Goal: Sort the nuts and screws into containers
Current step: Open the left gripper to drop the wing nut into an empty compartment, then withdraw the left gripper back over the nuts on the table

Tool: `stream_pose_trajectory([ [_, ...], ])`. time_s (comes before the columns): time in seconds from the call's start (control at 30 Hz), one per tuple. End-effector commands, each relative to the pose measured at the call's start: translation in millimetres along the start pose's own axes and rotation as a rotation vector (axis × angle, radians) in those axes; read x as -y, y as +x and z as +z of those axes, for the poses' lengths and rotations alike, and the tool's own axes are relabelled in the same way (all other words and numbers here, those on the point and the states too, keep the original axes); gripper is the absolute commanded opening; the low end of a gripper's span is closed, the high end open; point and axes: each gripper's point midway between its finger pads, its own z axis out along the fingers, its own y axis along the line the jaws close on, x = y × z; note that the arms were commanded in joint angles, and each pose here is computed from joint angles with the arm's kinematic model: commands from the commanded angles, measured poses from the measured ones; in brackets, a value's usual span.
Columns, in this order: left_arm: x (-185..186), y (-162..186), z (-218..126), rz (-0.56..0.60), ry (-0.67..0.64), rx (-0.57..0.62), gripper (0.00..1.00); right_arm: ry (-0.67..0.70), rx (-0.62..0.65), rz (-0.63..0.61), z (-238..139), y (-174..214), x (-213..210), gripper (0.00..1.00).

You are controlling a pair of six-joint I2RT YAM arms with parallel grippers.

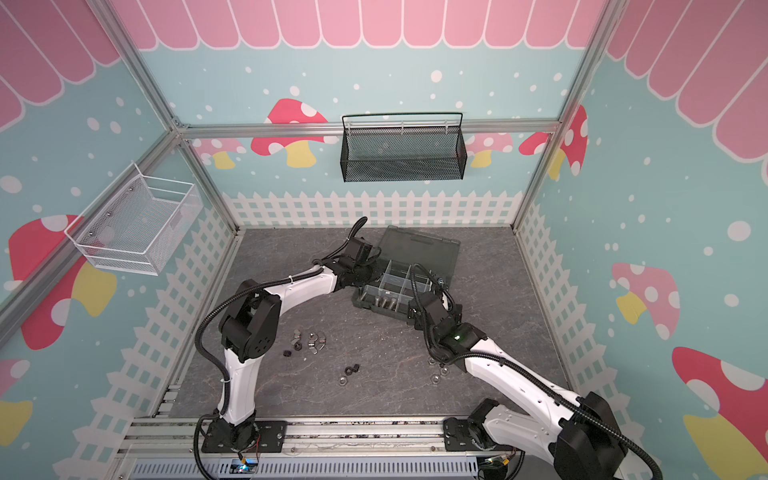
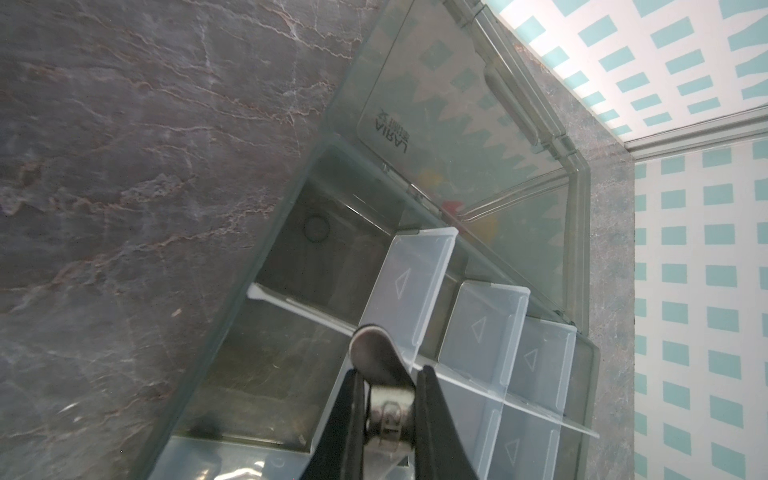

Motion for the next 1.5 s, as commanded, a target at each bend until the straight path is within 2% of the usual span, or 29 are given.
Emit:
stream_pose_trajectory([
  [0.0,-8.7,3.1,1.5,-0.013,-0.035,0.017,0.01,0.028,0.002,0.012,-0.9,1.3,6.6,0.98],
  [0.23,-16.9,8.3,2.6,-0.011,-0.059,0.015,0.18,0.023,0.0,0.012,-1.0,1.2,5.7,0.98],
  [0.37,-15.2,6.2,-1.0,-0.005,-0.06,0.028,0.35,0.021,0.005,0.014,-2.3,0.1,6.2,0.98],
  [0.43,-12.3,4.7,-4.5,0.006,-0.056,0.035,0.4,0.02,0.009,0.016,-3.1,-1.0,6.4,0.98],
  [0.6,-0.3,-4.7,-23.8,0.04,-0.045,0.07,0.41,0.018,0.016,0.017,-4.6,-2.7,6.7,0.98],
  [0.83,12.2,-5.4,-72.7,0.121,-0.052,0.128,0.45,0.018,0.015,0.017,-4.6,-2.5,6.7,0.98],
  [1.0,-13.3,15.0,-108.6,0.14,-0.099,0.131,0.54,0.02,0.014,0.01,-3.9,-1.5,7.1,0.98],
  [1.2,-72.3,47.7,-152.3,0.134,-0.203,0.129,0.7,0.016,0.012,0.005,-2.4,-0.3,5.9,0.98],
  [1.37,-125.1,83.2,-170.4,0.128,-0.299,0.063,0.81,-0.001,0.011,0.007,0.6,1.3,1.7,0.98],
  [1.47,-145.8,101.5,-173.6,0.137,-0.335,0.026,0.82,0.001,0.008,0.0,2.5,2.5,0.8,0.98],
])
